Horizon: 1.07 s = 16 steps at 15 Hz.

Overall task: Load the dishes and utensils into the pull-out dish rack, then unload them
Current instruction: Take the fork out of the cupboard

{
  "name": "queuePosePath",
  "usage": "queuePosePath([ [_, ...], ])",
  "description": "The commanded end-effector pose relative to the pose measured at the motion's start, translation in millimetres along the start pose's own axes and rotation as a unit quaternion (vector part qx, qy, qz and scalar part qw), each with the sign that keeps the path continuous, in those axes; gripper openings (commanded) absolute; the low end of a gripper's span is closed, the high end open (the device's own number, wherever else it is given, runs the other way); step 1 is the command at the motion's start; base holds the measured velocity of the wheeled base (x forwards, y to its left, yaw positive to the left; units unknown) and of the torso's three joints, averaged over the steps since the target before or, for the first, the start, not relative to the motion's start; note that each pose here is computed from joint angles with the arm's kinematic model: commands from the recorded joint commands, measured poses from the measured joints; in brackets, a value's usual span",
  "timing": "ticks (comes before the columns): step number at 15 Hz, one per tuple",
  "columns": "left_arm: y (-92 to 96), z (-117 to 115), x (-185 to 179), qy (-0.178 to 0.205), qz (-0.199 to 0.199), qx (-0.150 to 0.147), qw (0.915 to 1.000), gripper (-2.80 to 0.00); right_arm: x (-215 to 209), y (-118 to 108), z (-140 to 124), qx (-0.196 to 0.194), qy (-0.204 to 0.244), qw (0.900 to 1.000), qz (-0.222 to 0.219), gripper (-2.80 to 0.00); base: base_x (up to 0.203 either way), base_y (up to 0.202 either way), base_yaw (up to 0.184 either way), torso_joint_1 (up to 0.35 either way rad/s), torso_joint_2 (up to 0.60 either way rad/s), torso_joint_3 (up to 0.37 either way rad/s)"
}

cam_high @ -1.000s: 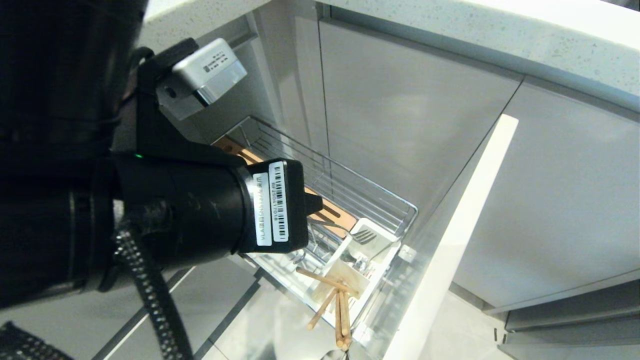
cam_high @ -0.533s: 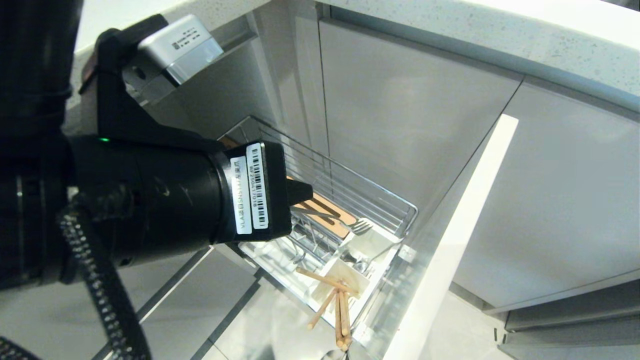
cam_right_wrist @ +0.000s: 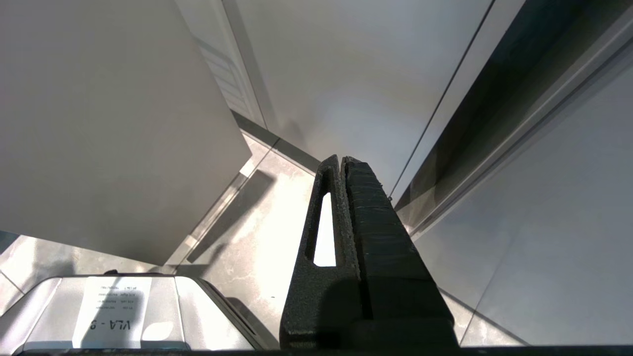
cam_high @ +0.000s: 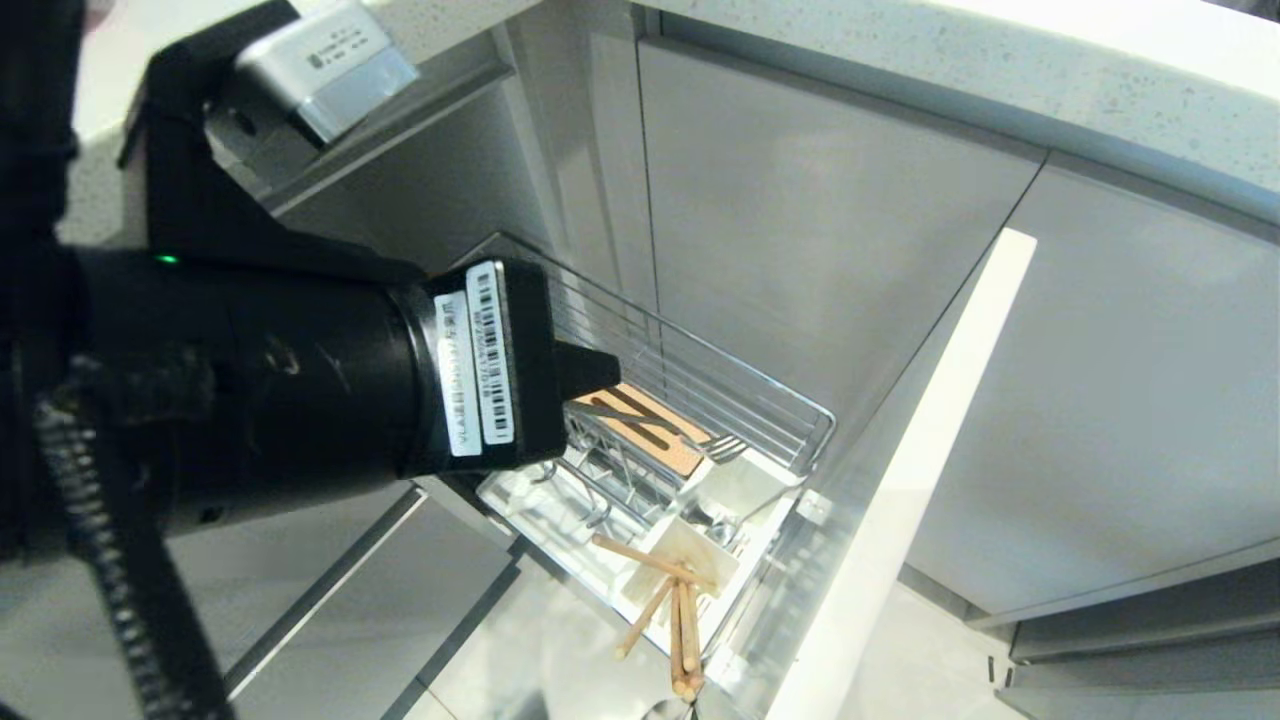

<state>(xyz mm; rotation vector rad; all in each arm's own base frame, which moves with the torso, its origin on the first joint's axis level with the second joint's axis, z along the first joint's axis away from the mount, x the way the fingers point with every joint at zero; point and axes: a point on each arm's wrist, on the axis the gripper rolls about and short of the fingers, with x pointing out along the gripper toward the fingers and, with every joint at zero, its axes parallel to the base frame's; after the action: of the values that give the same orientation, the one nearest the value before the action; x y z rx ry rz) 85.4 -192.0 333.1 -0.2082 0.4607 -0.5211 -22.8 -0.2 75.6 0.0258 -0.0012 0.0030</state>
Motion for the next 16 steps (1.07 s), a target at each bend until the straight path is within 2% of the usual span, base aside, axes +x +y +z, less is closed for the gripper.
queuePosePath([
  [1, 2.5, 6, -12, -0.014, -0.010, -0.009, 0.9998, -2.80, 0, 0, 0, 0.000, 0.001, 1.000, 0.000, -2.80, 0.000, 0.000, 0.000, 0.000, 0.00, 0.000],
  [7, 7.1, 33, -31, -0.067, -0.010, -0.038, 0.9970, -2.80, 0, 0, 0, 0.000, 0.001, 1.000, 0.000, -2.80, 0.000, 0.000, 0.000, 0.000, 0.00, 0.000],
  [12, 6.1, 57, -50, -0.107, -0.021, -0.008, 0.9940, -2.80, 0, 0, 0, 0.000, 0.001, 1.000, 0.000, -2.80, 0.000, 0.000, 0.000, 0.000, 0.00, 0.000],
  [16, 8.6, 68, -63, -0.125, -0.025, -0.019, 0.9917, -2.80, 0, 0, 0, 0.000, 0.001, 1.000, 0.000, -2.80, 0.000, 0.000, 0.000, 0.000, 0.00, 0.000],
])
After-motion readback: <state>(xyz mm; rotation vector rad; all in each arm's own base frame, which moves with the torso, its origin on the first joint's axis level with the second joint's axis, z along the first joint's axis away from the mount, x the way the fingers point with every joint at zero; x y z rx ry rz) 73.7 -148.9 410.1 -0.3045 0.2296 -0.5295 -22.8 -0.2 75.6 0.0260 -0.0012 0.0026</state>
